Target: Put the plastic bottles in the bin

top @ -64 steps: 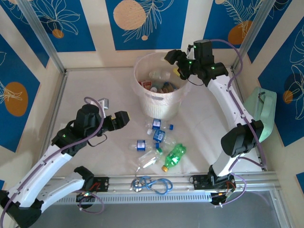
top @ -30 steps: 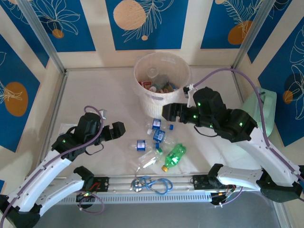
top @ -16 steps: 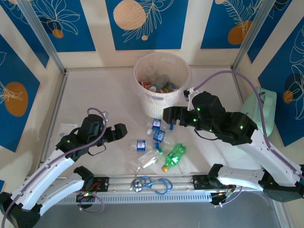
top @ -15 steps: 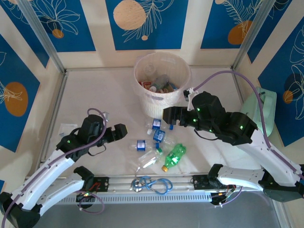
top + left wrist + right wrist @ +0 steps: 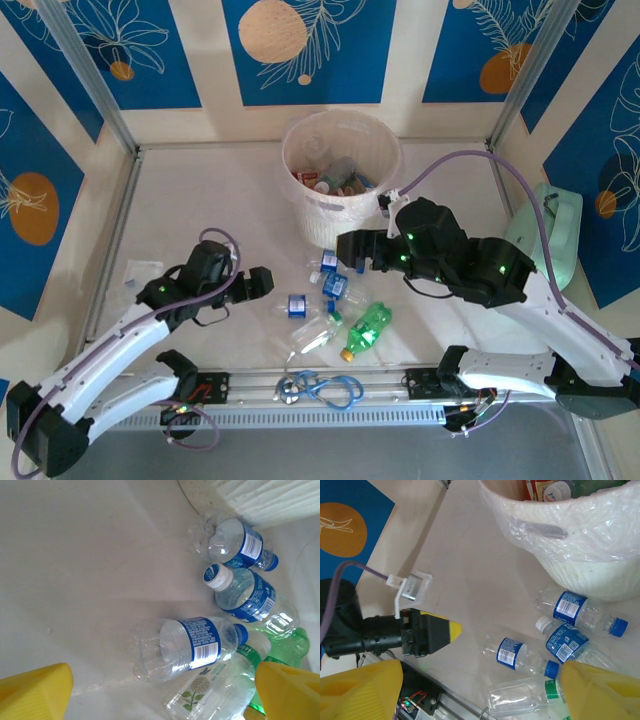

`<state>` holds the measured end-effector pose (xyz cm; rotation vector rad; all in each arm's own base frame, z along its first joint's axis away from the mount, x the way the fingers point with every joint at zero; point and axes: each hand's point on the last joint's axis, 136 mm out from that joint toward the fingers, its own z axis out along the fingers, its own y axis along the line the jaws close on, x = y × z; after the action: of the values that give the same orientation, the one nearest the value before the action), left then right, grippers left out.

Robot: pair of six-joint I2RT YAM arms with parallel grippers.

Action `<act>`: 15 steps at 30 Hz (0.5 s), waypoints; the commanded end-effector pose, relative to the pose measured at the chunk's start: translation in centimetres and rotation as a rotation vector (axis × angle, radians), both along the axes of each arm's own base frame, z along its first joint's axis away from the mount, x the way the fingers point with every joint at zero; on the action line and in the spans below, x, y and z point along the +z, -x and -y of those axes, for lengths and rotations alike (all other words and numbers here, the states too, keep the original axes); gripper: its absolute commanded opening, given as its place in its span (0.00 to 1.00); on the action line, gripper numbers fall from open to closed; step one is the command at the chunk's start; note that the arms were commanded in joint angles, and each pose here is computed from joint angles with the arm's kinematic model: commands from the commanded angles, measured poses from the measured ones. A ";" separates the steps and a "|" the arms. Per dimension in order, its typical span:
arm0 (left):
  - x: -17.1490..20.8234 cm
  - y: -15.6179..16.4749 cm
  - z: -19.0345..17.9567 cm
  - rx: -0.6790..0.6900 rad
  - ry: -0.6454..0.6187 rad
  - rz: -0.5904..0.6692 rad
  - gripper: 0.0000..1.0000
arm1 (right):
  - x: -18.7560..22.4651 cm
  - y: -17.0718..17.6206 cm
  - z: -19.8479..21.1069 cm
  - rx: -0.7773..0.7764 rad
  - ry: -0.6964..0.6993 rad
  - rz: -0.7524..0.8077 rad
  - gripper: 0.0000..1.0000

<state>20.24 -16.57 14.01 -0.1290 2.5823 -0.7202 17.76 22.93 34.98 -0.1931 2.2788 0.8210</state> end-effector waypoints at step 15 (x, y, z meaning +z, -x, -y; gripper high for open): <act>-1.4 1.7 0.7 -0.068 -0.110 -0.050 0.90 | -9.3 2.3 5.3 -0.272 0.304 -0.249 0.79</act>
<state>18.83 -18.41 11.34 0.0326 2.7027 -0.6394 16.62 21.13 29.56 -0.0678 2.4636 0.6261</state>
